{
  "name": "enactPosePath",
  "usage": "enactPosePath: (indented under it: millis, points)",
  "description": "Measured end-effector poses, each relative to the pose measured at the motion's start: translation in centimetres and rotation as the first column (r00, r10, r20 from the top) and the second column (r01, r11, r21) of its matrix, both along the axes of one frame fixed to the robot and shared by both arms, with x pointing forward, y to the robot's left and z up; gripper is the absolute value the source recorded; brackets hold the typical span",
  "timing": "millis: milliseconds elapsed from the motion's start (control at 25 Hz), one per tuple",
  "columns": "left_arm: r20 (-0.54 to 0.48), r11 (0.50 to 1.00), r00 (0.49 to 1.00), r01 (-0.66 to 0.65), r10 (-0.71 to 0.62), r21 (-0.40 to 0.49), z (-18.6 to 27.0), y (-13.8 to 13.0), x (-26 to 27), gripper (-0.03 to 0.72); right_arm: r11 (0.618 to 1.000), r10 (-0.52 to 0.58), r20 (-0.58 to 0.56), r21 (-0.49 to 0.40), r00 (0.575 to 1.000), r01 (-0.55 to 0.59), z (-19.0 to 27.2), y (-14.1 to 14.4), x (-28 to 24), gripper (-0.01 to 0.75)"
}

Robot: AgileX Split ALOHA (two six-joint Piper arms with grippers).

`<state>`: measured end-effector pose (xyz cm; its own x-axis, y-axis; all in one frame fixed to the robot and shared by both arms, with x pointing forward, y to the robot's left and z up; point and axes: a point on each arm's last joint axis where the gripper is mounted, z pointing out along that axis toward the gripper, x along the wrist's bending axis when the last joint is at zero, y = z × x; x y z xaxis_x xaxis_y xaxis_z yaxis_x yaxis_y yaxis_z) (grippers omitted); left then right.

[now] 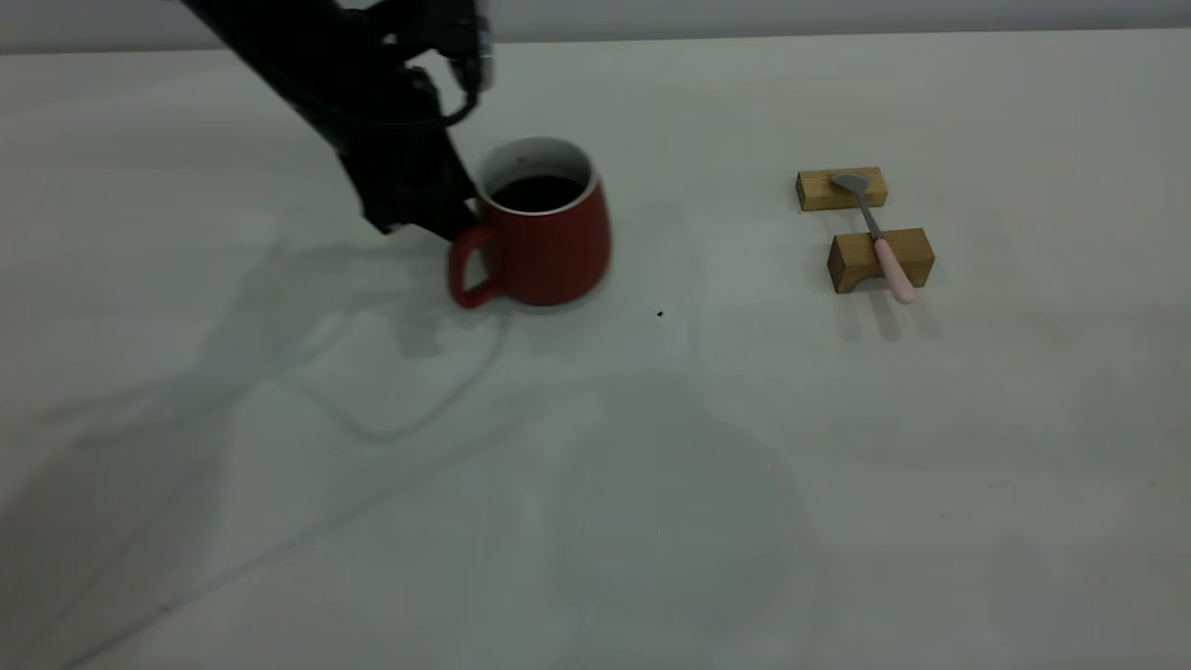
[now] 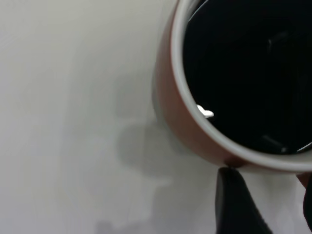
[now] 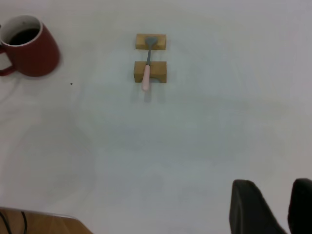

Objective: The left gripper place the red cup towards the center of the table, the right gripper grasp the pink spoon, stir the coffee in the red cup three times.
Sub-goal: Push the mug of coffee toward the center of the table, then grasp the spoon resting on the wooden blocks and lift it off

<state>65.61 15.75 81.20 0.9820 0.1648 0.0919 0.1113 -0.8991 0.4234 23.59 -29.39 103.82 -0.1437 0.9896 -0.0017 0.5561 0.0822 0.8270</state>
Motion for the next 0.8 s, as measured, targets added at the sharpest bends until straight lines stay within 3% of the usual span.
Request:
enactPosePath:
  millis: [240, 440, 560, 640, 800]
  points:
    - [-0.029, 0.999, 0.999, -0.044, 0.044, -0.009, 0.0, -0.8, -0.2, 0.407, 1.000, 0.000, 0.000, 0.000, 1.000, 0.000, 0.0, 0.0, 0.0, 0.240]
    - [-0.042, 0.976, 0.976, -0.215, 0.215, 0.020, 5.5, 2.3, 0.5, 0.407, 1.000, 0.000, 0.000, 0.000, 1.000, 0.000, 0.0, 0.0, 0.0, 0.240]
    - [-0.093, 0.928, 0.924, -0.371, 0.372, 0.023, 11.3, 4.3, -0.2, 0.407, 1.000, 0.000, 0.000, 0.000, 1.000, 0.000, 0.0, 0.0, 0.0, 0.240]
    - [-0.140, 0.865, 0.855, -0.501, 0.499, 0.025, 15.4, 5.3, -1.4, 0.407, 1.000, 0.000, 0.000, 0.000, 1.000, 0.000, 0.0, 0.0, 0.0, 0.240]
    - [-0.162, 0.766, 0.750, -0.638, 0.642, 0.080, 23.2, 6.8, -5.5, 0.407, 1.000, 0.000, 0.000, 0.000, 1.000, 0.000, 0.0, 0.0, 0.0, 0.240]
